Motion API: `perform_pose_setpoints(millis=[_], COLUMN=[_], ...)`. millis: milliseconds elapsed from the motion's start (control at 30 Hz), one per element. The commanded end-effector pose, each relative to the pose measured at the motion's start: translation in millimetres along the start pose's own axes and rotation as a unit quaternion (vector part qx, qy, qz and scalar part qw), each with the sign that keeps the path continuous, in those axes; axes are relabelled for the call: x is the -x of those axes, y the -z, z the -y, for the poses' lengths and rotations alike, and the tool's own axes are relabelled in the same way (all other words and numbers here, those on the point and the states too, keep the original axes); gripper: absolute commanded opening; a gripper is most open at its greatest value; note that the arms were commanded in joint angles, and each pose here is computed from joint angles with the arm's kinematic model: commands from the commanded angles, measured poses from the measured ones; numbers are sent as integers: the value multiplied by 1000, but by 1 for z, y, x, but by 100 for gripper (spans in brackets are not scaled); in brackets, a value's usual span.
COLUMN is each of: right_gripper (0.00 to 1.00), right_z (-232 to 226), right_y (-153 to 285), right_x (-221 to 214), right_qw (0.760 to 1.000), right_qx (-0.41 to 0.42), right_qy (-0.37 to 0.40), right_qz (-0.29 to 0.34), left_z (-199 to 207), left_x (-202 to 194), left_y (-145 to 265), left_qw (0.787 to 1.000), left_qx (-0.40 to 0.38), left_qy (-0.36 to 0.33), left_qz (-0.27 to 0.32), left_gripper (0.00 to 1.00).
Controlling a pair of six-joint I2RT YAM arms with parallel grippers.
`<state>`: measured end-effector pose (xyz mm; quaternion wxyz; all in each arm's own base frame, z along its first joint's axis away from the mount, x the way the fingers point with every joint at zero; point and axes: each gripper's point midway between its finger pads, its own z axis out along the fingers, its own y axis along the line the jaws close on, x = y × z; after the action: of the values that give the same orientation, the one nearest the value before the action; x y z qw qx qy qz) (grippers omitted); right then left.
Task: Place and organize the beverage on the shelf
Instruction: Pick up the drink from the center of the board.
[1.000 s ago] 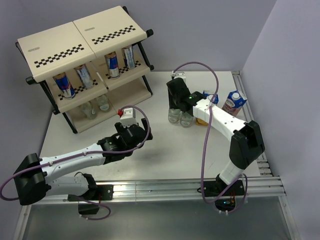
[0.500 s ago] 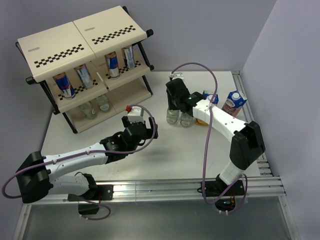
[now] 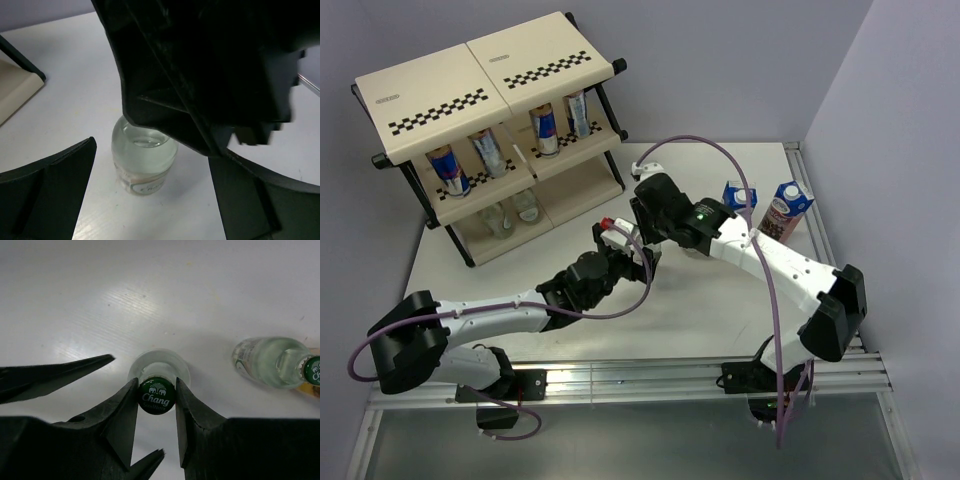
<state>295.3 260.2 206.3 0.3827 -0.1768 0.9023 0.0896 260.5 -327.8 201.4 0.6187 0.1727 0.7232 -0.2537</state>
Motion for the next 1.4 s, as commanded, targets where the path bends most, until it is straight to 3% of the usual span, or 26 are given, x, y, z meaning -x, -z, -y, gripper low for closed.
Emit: perform_pose_setpoints(millis=[0, 200, 333, 567, 767, 833, 933, 967, 1033, 1067, 1167, 1200, 1267, 1367], right_gripper=[0, 0, 0, 0, 0, 0, 0, 0, 0, 0, 19, 37, 56, 71], right_z=[-10, -18, -20, -25, -42, -43, -45, -46, -48, -48, -50, -50, -49, -38], right_y=[58, 76, 87, 94, 92, 92, 93, 93, 93, 93, 92, 93, 95, 100], right_x=[70, 75, 78, 82, 83, 84, 86, 86, 86, 85, 85, 86, 89, 96], right_qw=[992, 990, 990, 988, 986, 986, 985, 985, 985, 985, 983, 983, 981, 980], right_qx=[30, 34, 30, 40, 78, 80, 80, 82, 84, 86, 92, 92, 93, 66], right_qy=[-19, -8, -4, -2, -5, -7, -5, -5, -5, -5, -10, -13, -19, -37], right_qz=[123, 134, 141, 147, 145, 147, 149, 149, 149, 149, 157, 159, 169, 183], left_z=[14, 5, -9, -7, -3, -4, -5, -5, -7, -9, -14, -17, -24, -31], left_x=[20, 11, 6, 8, 8, 9, 6, 6, 9, 8, 11, 12, 16, 26], left_y=[-2, -2, -5, -4, -8, -8, -7, -6, -5, -4, -4, -4, -4, -2], left_qw=[998, 998, 996, 995, 995, 995, 995, 995, 994, 994, 992, 991, 987, 981], left_qx=[-33, -5, 65, 65, 60, 65, 63, 63, 69, 73, 91, 100, 122, 142], left_qy=[-10, -17, -25, -7, -1, 0, -2, 0, 7, 12, 19, 21, 24, 28], left_qz=[52, 58, 56, 73, 74, 76, 75, 75, 81, 82, 88, 91, 104, 130], left_gripper=[100, 99, 98, 90, 91, 87, 54, 30, 14, 0, 0, 0, 0, 0])
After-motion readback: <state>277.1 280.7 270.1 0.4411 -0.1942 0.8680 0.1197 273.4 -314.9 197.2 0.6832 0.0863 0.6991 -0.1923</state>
